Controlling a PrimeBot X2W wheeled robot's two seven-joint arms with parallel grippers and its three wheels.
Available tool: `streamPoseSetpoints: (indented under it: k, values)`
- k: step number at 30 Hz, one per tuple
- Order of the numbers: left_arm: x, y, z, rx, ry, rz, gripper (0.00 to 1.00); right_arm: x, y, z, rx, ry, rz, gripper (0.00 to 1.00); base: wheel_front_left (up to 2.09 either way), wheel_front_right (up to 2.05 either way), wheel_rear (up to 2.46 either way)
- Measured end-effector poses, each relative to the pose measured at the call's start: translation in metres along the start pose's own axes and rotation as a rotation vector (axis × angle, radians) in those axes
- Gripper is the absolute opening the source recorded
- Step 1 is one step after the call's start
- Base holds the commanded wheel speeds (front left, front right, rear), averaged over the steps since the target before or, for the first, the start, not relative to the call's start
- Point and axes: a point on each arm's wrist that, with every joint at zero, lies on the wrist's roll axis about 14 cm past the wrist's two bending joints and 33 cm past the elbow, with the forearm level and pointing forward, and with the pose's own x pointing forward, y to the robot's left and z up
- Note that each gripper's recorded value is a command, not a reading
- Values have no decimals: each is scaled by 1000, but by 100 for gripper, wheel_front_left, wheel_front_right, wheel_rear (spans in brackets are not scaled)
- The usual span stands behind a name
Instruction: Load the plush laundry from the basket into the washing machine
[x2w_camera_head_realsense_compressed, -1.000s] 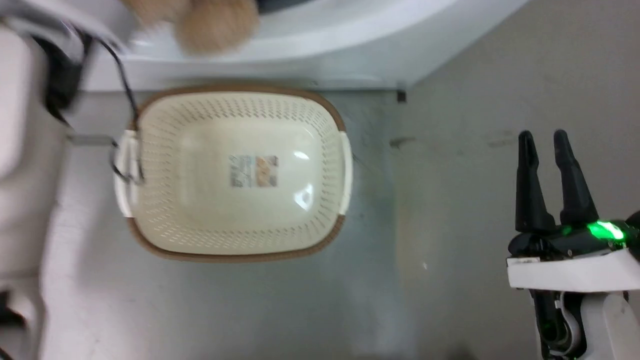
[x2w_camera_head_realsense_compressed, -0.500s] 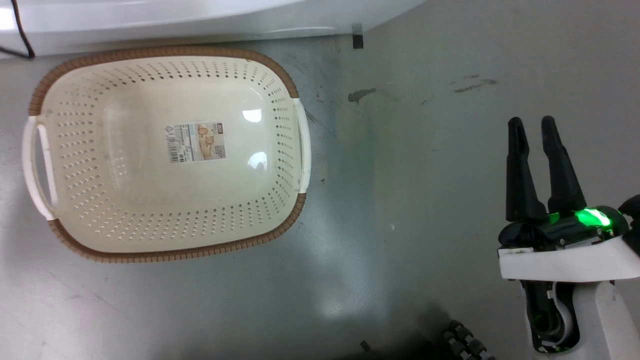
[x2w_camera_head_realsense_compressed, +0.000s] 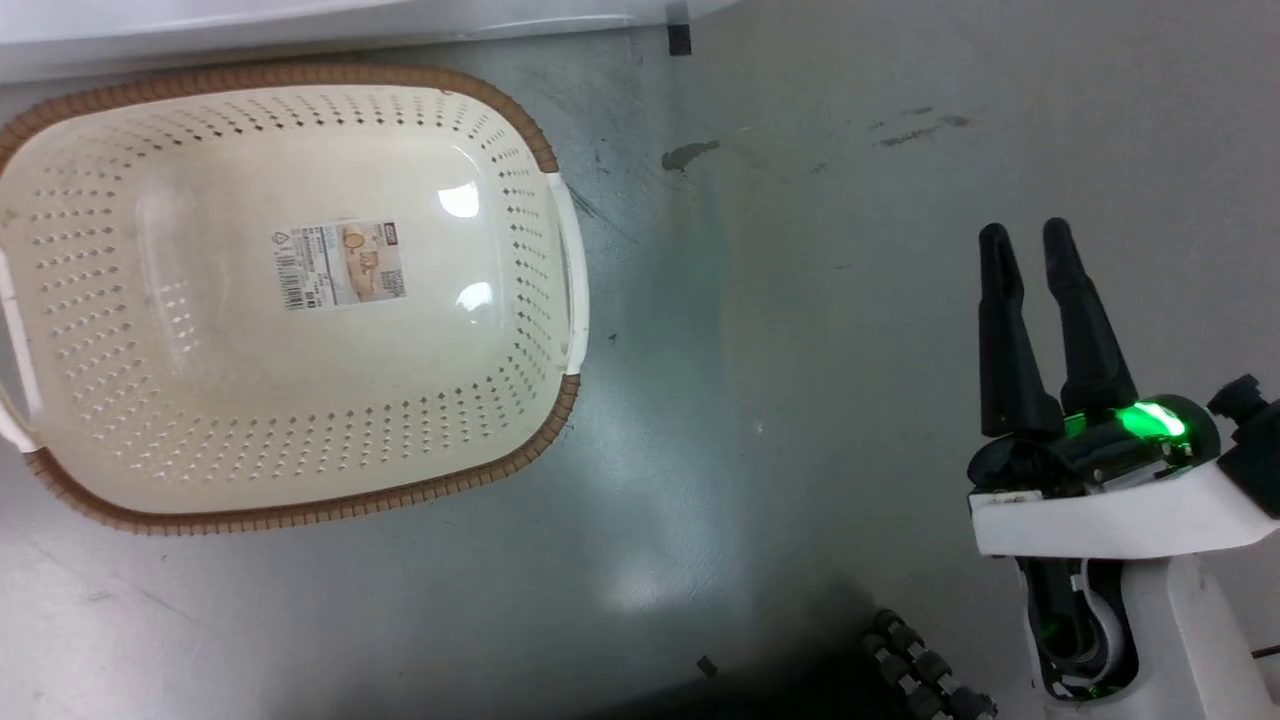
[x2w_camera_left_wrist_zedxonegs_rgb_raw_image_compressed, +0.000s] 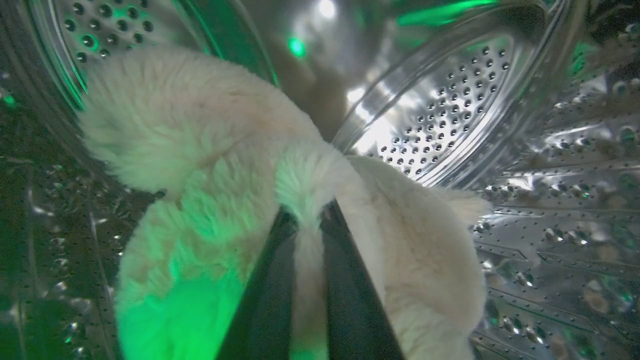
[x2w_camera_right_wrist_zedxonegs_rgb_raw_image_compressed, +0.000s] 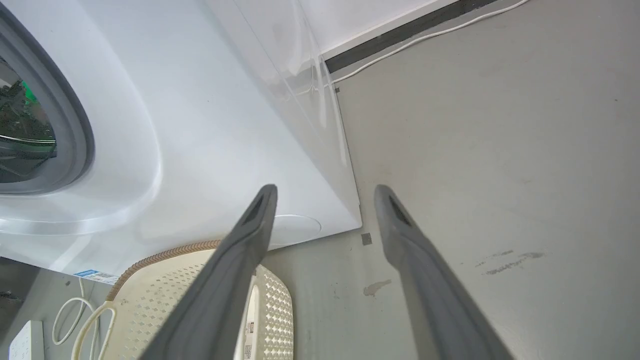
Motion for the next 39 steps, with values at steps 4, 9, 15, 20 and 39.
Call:
streamPoseSetpoints:
  k: [4, 9, 15, 20, 39]
  values:
    - [2, 0, -13, 1, 34, 5, 0, -1, -2, -3, 9, 7, -7, 100, 0, 0, 0]
    - [-2, -4, -43, 13, 140, -8, 45, 0, -4, -6, 13, 15, -12, 100, 0, 0, 0]
    - [-4, -4, -43, 33, 134, -13, 100, 2, -3, -4, 14, 5, -9, 100, 0, 0, 0]
    - [-8, -4, -29, 54, 113, -24, 100, 7, -1, 6, 15, -28, 1, 100, 0, 0, 0]
    - [-109, -31, 24, 110, 160, -111, 100, -11, 54, 73, -8, -188, 140, 100, 0, 0, 0]
